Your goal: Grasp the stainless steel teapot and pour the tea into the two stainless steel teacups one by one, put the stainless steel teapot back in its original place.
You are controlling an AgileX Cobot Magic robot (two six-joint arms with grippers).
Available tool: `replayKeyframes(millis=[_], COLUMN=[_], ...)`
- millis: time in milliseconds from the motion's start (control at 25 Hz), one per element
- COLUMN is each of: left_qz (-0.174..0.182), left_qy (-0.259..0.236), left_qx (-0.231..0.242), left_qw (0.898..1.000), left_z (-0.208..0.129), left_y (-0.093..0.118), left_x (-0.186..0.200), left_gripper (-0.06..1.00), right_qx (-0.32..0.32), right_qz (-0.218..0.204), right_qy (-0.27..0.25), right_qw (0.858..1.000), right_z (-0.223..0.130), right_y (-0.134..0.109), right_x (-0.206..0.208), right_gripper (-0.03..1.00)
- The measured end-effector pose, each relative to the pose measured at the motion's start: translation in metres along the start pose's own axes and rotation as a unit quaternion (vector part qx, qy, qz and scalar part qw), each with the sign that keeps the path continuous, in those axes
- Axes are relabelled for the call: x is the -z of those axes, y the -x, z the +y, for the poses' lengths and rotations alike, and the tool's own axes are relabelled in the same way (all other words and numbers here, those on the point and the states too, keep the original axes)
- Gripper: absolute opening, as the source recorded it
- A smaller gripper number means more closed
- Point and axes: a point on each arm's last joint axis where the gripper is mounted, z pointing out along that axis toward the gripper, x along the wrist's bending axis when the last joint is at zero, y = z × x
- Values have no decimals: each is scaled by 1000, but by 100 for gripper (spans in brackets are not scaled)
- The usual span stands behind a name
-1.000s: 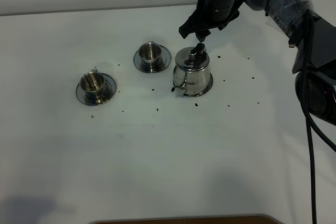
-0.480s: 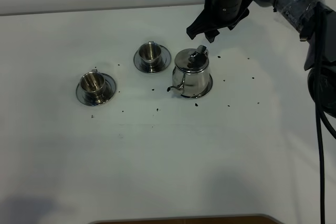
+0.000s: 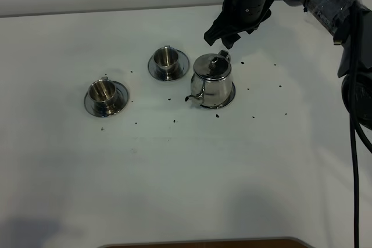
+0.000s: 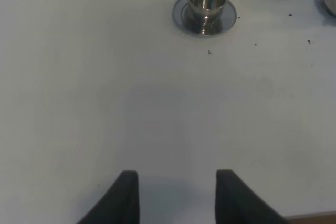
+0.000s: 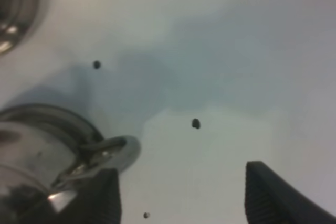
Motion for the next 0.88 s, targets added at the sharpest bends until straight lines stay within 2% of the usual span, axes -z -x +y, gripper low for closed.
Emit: replayKeyframes(millis=[560, 880], left_qz=[0, 0], left_qy=[0, 0], left_qx=[0, 0], left_qw=[1000, 1000], left_z=[0, 0], left_y=[0, 0], left_x=[0, 0], left_gripper=[39, 39], right_qx=[17, 25], right_qz=[25, 39], right_qy=[45, 20], right_qw=[999, 999], right_z=[8, 4], right_y=[-5, -10], right_x=[0, -14], right_gripper=[52, 52])
